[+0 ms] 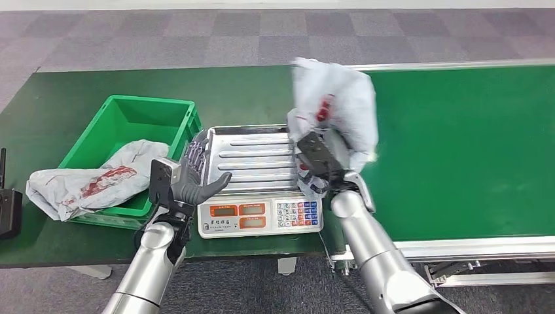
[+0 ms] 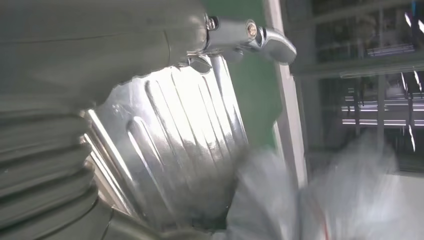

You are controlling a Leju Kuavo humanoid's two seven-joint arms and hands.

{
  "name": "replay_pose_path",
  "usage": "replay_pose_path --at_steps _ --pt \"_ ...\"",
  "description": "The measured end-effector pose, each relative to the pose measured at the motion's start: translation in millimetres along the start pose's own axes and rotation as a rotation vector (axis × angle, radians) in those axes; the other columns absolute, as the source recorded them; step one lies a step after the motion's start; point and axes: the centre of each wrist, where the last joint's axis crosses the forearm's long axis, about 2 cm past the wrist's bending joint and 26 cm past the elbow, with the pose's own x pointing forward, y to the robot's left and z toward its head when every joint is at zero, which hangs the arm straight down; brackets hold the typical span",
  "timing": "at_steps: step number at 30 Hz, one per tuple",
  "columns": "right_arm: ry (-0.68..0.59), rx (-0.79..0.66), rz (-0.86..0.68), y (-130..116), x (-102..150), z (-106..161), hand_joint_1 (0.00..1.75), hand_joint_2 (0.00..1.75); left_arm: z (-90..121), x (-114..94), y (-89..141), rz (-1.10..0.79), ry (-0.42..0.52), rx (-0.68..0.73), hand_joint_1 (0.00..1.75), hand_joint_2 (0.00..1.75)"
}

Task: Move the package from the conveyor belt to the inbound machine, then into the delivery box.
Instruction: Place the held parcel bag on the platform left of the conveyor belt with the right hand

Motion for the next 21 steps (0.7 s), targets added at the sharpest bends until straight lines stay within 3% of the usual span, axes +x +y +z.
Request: replay_pose_path --at_steps 5,21 --pt "-0.084 0.066 -0.022 24 28 -4 1.75 1.75 -1 1 1 -0.001 -0.003 0.008 0.00 1.75" --pt "-0.120 0.141 -0.018 37 41 -5 1.75 1.75 -2 4 4 0.003 -0.005 0.020 0.00 1.75"
